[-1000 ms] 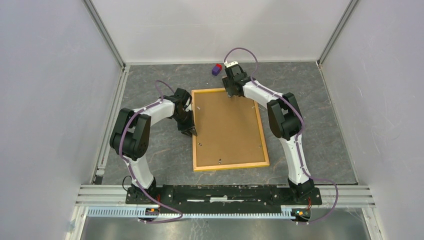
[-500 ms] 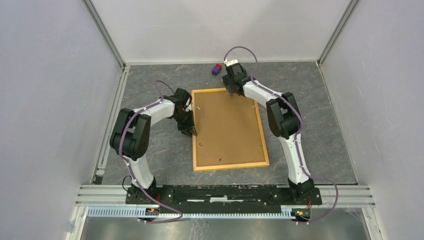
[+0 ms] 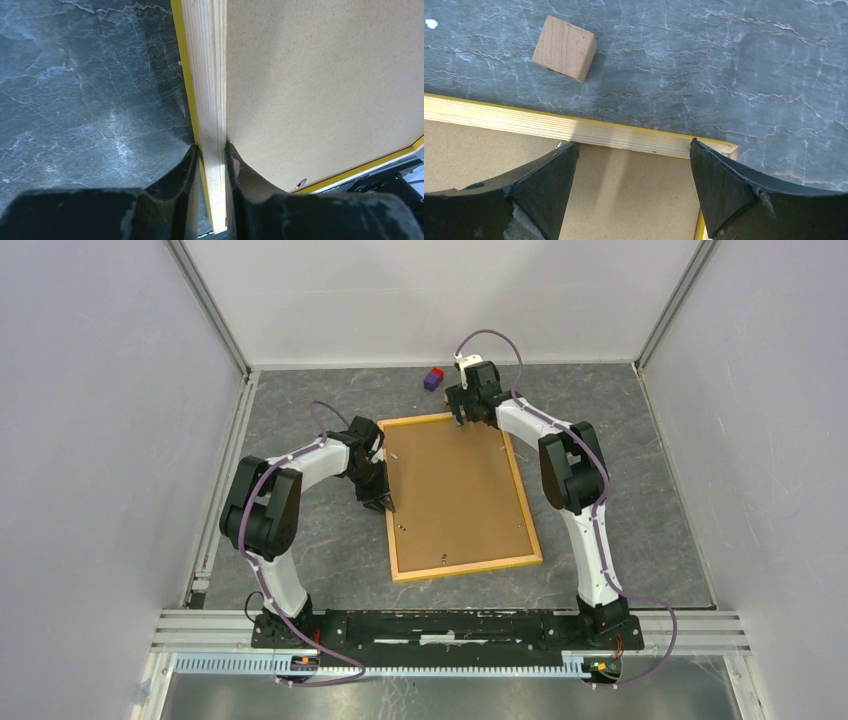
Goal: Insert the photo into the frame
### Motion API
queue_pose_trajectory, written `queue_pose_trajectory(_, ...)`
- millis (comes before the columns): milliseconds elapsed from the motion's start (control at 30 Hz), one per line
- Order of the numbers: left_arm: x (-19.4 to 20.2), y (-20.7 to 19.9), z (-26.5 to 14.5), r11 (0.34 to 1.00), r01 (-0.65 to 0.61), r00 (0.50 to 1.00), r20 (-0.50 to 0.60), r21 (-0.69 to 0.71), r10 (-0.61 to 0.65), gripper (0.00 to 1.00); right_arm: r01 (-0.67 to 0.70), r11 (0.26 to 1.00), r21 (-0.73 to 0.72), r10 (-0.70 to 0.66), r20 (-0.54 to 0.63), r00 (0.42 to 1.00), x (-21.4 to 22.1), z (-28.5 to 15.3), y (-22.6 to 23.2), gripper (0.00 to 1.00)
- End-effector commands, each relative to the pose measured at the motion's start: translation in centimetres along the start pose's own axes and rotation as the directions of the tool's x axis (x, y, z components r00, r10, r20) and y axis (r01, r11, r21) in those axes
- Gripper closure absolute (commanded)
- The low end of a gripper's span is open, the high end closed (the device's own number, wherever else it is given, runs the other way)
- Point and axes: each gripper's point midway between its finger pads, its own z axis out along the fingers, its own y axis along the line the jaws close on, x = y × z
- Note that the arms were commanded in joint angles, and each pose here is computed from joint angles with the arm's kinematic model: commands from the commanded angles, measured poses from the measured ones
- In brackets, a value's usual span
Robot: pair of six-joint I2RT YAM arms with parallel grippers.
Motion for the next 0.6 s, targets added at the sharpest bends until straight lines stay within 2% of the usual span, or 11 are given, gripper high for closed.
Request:
queue_pose_trajectory(0,1.4,0.8,1.1,1.000,-0.016,0.999,-0.049,-0.018,0.016,0.96,-0.032,0.991,-0.130,0.031,-0.004,1.000,1.5,2.0,2.5,0.10)
queue_pose_trajectory(167,1.3,0.9,1.1,0.999,-0.020,0.999,-0.046,-0.026,0.019,0.97,-0.033,0.983,-0.179,0.032,-0.007,0.999,1.7,2.2,3.4,0.06)
queue_pose_trajectory(333,1.3,1.0,1.2,0.999,-0.022,0.999,-0.047,-0.029,0.021,0.97,-0.001,0.988,-0.152,-0.002,-0.016,1.000,1.9,2.5,3.0,0.04)
queue_pose_trajectory(567,1.3,0.8,1.1,1.000,-0.021,0.999,-0.048,-0.023,0.020,0.97,0.015,0.991,-0.132,-0.012,0.021,1.000,-0.8,0.0,2.1,0.02)
